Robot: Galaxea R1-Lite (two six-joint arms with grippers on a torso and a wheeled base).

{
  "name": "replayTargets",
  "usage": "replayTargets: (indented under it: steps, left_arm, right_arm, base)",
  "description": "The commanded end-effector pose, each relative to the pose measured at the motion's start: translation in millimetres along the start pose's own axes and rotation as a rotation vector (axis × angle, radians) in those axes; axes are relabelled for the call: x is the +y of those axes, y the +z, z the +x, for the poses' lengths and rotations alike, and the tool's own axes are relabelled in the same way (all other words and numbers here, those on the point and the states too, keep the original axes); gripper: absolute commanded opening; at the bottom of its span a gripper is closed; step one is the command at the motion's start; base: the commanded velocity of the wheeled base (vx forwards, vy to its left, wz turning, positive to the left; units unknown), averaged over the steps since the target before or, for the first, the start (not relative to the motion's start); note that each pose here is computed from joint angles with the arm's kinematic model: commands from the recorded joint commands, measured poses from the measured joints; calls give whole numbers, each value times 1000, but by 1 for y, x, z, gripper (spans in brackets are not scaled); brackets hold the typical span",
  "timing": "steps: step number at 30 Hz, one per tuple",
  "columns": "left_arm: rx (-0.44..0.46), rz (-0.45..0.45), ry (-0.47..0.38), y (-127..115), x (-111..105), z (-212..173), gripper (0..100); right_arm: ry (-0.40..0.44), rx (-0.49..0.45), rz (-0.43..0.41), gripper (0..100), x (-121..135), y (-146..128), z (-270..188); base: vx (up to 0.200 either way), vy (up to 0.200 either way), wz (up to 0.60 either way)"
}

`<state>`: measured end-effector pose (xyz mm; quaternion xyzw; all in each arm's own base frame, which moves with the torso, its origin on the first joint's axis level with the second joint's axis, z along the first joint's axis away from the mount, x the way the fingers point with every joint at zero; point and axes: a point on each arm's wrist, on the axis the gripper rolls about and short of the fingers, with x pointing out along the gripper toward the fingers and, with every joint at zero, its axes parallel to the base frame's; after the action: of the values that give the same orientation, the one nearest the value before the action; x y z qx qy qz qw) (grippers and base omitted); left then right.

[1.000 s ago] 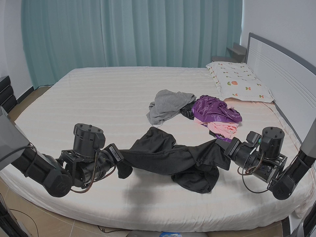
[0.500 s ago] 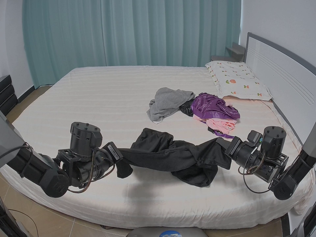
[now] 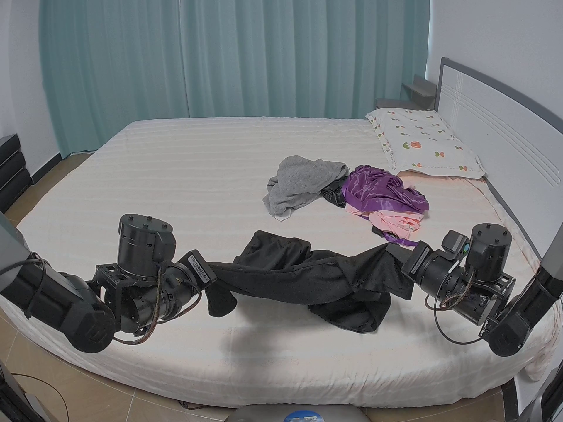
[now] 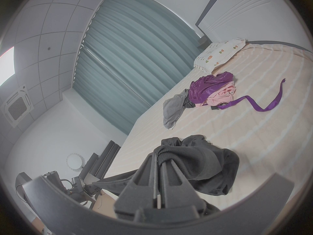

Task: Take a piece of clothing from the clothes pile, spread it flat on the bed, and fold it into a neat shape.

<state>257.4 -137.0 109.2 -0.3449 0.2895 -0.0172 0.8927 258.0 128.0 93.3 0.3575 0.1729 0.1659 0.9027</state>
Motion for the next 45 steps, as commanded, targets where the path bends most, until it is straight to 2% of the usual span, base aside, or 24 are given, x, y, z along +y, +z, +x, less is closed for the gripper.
replayTargets:
  steps: [1, 10, 27, 45]
  left_arm:
    - [-7, 1, -14, 2, -3, -5, 0]
    - [-17, -3, -29, 5, -5, -10, 0]
    - [-13, 6, -70, 5, -14, -27, 0]
    - [-10, 6, -66, 5, -14, -27, 0]
  right_arm:
    - [-4, -15, -2, 0, 2, 1, -1]
    - [-34, -36, -45, 0, 0, 0, 1]
    - [-47, -97, -63, 0, 5, 4, 0]
    - [-3, -87, -67, 0, 13, -2, -2]
  base:
    - [0, 200, 0]
    - [0, 200, 0]
    - [0, 200, 0]
    - [0, 200, 0]
